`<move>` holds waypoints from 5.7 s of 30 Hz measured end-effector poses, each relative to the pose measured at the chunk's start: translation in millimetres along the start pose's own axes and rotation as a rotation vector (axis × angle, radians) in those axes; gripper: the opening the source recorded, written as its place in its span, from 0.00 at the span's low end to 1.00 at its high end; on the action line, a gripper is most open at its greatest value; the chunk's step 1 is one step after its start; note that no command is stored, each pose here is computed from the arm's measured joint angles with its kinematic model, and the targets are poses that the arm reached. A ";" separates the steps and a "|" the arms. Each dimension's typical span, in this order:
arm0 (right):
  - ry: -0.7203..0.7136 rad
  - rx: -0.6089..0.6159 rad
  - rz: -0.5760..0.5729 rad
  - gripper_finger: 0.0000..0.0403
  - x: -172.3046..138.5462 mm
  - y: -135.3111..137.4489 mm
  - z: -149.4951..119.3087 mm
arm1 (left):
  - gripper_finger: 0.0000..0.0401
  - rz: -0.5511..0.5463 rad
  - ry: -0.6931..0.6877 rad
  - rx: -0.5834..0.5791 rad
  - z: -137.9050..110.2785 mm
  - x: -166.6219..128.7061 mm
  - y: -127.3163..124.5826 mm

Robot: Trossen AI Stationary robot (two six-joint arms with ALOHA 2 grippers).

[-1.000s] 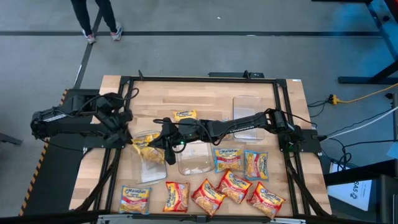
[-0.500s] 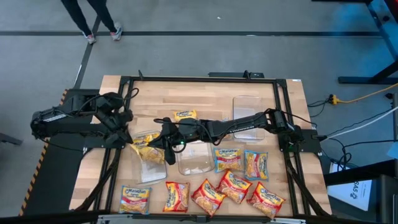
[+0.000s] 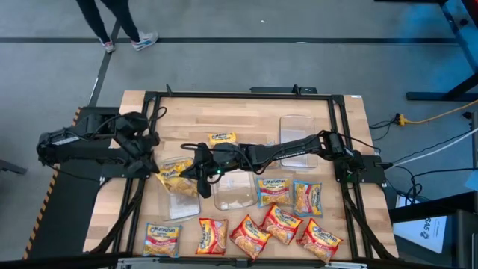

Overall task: Sort Maruchan noodles
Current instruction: Put the yellow noodle pack into the left transparent bin

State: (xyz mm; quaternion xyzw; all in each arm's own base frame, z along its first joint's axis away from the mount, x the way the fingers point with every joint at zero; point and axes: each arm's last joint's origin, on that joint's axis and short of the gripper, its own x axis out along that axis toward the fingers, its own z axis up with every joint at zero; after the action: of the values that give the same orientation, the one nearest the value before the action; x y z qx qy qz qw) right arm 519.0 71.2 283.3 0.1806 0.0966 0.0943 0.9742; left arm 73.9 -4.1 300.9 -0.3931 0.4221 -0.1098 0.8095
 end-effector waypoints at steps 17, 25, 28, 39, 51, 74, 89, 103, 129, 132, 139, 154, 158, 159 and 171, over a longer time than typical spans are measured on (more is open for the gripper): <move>0.032 0.045 -0.008 0.00 0.7 7.8 -6.5 | 0.00 0.039 0.042 -0.001 -3.2 15.1 -18.0; 0.060 0.051 -0.026 0.00 1.1 13.6 -12.2 | 0.00 0.074 0.112 0.059 -1.3 40.1 -32.0; 0.064 0.050 -0.039 0.00 1.3 15.5 -14.0 | 0.00 0.105 0.148 0.067 -4.4 48.8 -35.7; 0.099 0.082 -0.048 0.00 1.5 16.4 -19.1 | 0.00 0.160 0.137 0.059 -14.7 53.7 -41.5; 0.155 0.142 -0.036 0.00 9.1 11.3 -35.1 | 0.00 0.180 0.127 0.065 -17.6 53.9 -42.1; 0.190 0.218 -0.004 0.00 19.3 8.1 -53.9 | 0.00 0.193 0.122 0.061 -17.1 55.5 -42.1; 0.233 0.264 -0.007 0.02 26.4 1.7 -70.8 | 0.00 0.224 0.139 0.057 -15.9 63.4 -42.6; 0.233 0.301 -0.022 0.29 26.0 -5.8 -68.4 | 0.00 0.250 0.138 0.062 -15.3 67.0 -42.2; 0.321 0.399 0.007 0.36 23.1 -14.0 -69.4 | 0.15 0.376 0.183 -0.022 -19.7 67.2 -33.3; 0.342 0.412 -0.005 0.36 22.2 -18.0 -70.2 | 0.14 0.420 0.204 -0.029 -22.1 64.3 -29.3; 0.280 0.415 0.004 0.36 20.7 -37.2 -40.9 | 0.14 0.501 0.084 -0.015 -18.3 53.3 -25.3; 0.408 0.275 -0.277 0.36 -61.2 -112.4 82.0 | 0.14 0.920 -0.871 0.302 18.9 -18.5 -47.3; 0.553 0.270 -0.453 0.36 -106.4 -127.5 94.2 | 0.14 1.047 -0.896 0.355 26.1 -14.1 -46.2; 0.597 0.258 -0.509 0.36 -116.3 -130.5 94.7 | 0.14 1.070 -0.881 0.360 28.5 -8.8 -44.3; 0.932 0.332 -0.783 0.36 -159.8 -144.1 78.5 | 0.14 0.807 -0.822 0.302 92.2 39.0 2.8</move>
State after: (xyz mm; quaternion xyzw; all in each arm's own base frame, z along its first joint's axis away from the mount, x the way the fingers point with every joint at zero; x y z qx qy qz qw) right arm 404.0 -122.0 326.5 0.2204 0.5831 -0.2168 0.7513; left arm 168.6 28.0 306.3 -0.0923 0.1698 0.3090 0.9312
